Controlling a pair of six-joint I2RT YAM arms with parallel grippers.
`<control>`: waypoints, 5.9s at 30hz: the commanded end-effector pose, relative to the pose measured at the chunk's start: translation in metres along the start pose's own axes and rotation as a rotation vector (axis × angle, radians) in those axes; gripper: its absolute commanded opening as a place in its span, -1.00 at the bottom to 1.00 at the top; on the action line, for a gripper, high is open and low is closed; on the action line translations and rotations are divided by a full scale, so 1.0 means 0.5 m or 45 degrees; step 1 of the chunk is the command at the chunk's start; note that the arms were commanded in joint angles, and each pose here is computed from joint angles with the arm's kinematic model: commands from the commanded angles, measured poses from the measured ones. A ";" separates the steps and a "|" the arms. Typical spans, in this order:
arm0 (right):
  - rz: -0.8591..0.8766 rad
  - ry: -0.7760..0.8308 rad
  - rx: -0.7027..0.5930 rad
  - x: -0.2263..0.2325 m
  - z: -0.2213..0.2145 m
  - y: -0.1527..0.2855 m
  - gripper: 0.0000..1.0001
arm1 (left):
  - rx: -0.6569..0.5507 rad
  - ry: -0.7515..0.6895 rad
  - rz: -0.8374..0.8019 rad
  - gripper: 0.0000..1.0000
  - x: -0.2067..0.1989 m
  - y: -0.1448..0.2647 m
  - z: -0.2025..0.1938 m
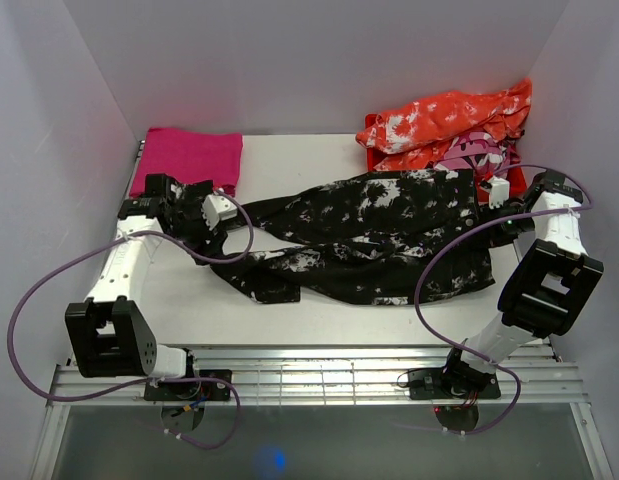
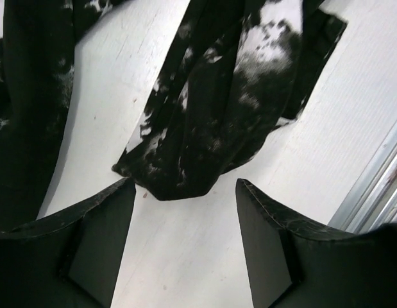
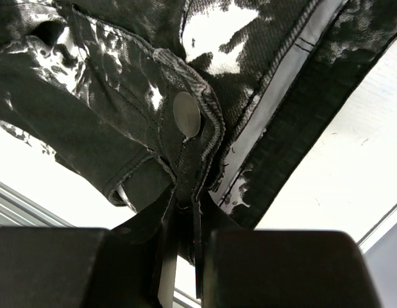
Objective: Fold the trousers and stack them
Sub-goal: Flatten the trousers out
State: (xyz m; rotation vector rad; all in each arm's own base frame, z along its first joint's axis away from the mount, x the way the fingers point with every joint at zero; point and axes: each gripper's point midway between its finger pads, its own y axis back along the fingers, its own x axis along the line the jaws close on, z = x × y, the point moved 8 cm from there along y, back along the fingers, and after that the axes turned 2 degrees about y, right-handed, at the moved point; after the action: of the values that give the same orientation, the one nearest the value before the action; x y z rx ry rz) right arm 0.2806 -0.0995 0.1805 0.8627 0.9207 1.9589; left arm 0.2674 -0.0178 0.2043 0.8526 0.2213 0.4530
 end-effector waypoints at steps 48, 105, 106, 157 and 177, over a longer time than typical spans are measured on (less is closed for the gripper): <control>-0.169 0.078 -0.099 0.006 0.021 0.045 -0.84 | -0.090 0.849 0.379 -1.00 0.189 0.054 -0.050; -0.273 0.146 0.208 -0.049 -0.044 0.009 -0.84 | -0.169 -0.645 0.579 0.06 0.080 -0.036 -0.271; -0.280 0.154 0.208 -0.049 -0.044 0.012 -0.84 | -0.159 -0.671 0.601 -0.29 0.098 -0.010 -0.251; -0.169 0.674 0.404 0.113 -0.175 0.000 0.36 | 0.220 0.512 0.261 0.96 0.132 0.105 -0.364; -0.319 0.752 0.549 0.078 -0.217 -0.138 -0.84 | 0.389 0.521 0.365 -0.64 0.176 0.084 -0.379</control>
State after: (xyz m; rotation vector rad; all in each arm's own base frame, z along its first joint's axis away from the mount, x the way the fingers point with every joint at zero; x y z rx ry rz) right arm 0.1869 -0.0643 0.0916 0.4426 1.7597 1.8665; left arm 0.2689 0.1813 0.0974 1.0943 0.5457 0.9068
